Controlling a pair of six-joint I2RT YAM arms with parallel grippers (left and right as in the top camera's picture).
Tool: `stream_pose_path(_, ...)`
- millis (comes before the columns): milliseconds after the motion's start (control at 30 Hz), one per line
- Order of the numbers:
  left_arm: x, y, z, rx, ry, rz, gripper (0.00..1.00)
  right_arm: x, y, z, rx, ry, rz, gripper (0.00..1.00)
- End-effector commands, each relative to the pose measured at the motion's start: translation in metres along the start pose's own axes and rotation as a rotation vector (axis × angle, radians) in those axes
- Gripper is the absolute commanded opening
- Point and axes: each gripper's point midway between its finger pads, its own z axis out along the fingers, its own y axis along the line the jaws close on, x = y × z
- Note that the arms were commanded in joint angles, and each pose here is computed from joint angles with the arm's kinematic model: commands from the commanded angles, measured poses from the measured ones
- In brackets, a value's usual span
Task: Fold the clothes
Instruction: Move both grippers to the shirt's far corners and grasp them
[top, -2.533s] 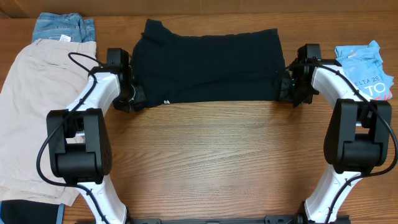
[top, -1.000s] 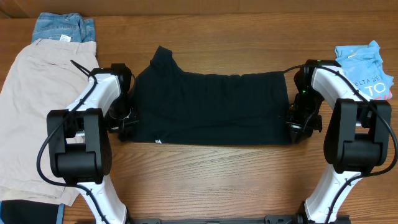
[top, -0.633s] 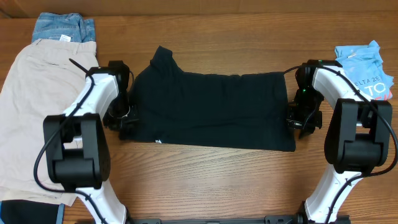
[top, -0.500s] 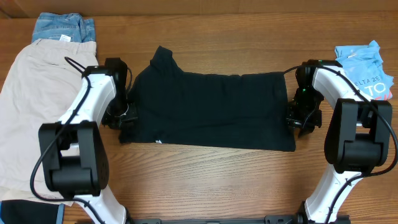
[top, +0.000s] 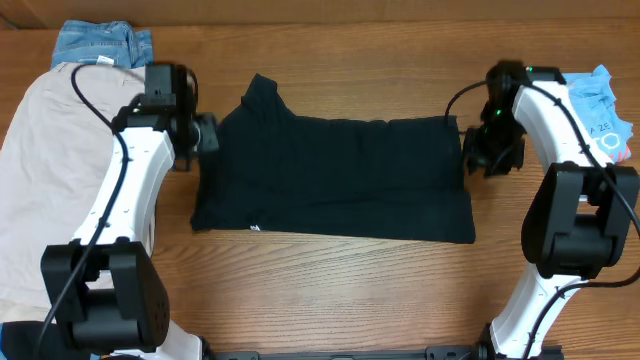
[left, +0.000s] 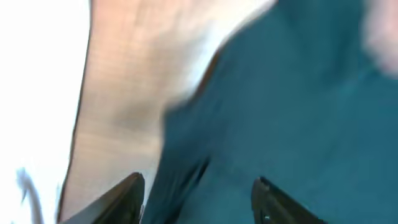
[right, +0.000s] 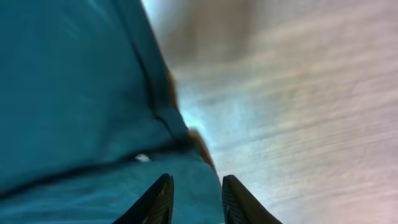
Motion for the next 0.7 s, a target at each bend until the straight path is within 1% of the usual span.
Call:
stream_pose_path(0, -0.027, -0.022, 0.002, 0.125, -0.094, 0.081, 0.62, -0.024, 0.015, -0.025, -0.095, -0.091, -0.029, 0.33)
stream_pose_path(33, -0.033, -0.03, 0.006, 0.166, -0.112, 0.095, 0.64, -0.028, 0.021, -0.029, -0.127, -0.108, -0.04, 0.4)
stream_pose_path(67, -0.039, -0.04, 0.012, 0.218, -0.123, 0.114, 0.64, -0.031, 0.027, -0.032, -0.157, -0.122, -0.052, 0.47)
stream_pose_path(100, -0.045, -0.049, 0.02, 0.254, -0.129, 0.136, 0.65, -0.033, 0.032, -0.034, -0.188, -0.129, -0.061, 0.59)
stream_pose_path(133, -0.049, -0.05, 0.025, 0.254, -0.129, 0.136, 0.65, -0.033, 0.036, -0.035, -0.212, -0.131, -0.063, 0.66)
stream_pose_path(167, -0.054, -0.051, 0.033, 0.254, -0.126, 0.136, 0.66, -0.033, 0.041, -0.036, -0.24, -0.131, -0.066, 0.79)
stream_pose_path(200, -0.059, -0.052, 0.04, 0.254, -0.123, 0.136, 0.68, -0.033, 0.045, -0.036, -0.261, -0.13, -0.068, 0.89)
stream_pose_path(267, -0.071, -0.055, 0.052, 0.26, -0.124, 0.137, 0.68, -0.033, 0.049, -0.038, -0.286, -0.129, -0.071, 0.99)
stream_pose_path(367, -0.085, -0.067, 0.069, 0.309, -0.125, 0.149, 0.69, -0.034, 0.05, -0.038, -0.294, -0.13, -0.072, 1.0)
stream_pose_path(433, -0.088, -0.071, 0.086, 0.327, -0.109, 0.154, 0.68, -0.034, 0.05, -0.038, -0.295, -0.131, -0.072, 1.0)
stream_pose_path(567, -0.08, -0.07, 0.125, 0.321, -0.056, 0.144, 0.67, -0.034, 0.05, -0.038, -0.294, -0.13, -0.072, 0.98)
stream_pose_path(667, -0.07, -0.074, 0.141, 0.347, -0.024, 0.142, 0.64, -0.034, 0.05, -0.038, -0.294, -0.133, -0.072, 0.97)
